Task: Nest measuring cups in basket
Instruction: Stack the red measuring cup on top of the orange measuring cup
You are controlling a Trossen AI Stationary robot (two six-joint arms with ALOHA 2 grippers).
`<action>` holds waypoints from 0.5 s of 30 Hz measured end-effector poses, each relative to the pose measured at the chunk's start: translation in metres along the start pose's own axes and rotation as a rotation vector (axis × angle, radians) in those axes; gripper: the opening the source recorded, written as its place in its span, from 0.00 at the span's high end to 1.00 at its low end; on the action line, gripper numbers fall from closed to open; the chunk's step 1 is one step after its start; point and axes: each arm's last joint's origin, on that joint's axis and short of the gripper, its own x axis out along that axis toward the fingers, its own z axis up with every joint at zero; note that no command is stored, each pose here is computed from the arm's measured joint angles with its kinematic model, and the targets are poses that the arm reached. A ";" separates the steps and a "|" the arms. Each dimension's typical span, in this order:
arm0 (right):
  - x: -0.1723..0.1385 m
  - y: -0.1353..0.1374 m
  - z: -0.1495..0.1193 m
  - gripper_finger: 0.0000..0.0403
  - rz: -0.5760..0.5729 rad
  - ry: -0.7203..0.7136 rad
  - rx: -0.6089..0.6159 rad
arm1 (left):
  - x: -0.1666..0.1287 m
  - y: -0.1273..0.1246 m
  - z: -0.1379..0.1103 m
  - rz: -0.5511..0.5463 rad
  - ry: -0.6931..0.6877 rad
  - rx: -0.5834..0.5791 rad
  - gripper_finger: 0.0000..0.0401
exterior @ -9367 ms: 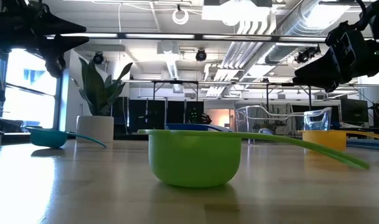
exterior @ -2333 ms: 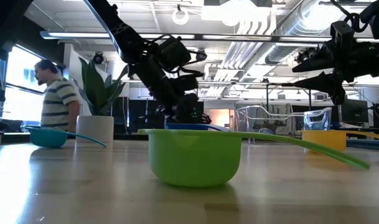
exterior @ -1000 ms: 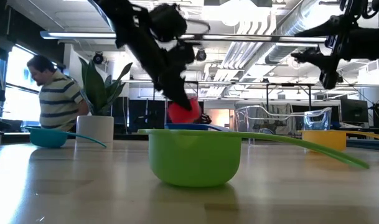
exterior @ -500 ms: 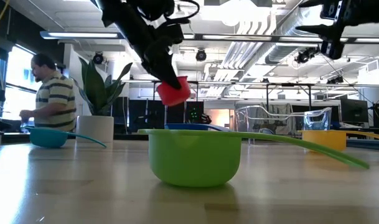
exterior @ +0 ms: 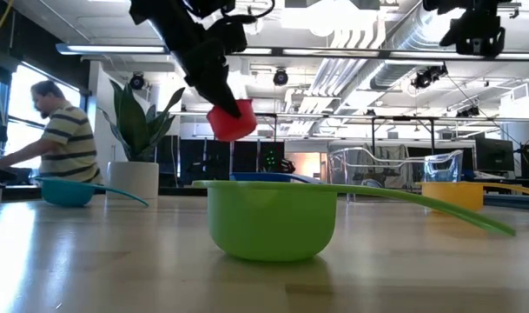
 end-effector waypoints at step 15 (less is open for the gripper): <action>0.061 0.043 -0.050 0.54 -0.201 0.329 0.052 | -0.003 -0.009 -0.001 -0.020 0.010 0.068 0.96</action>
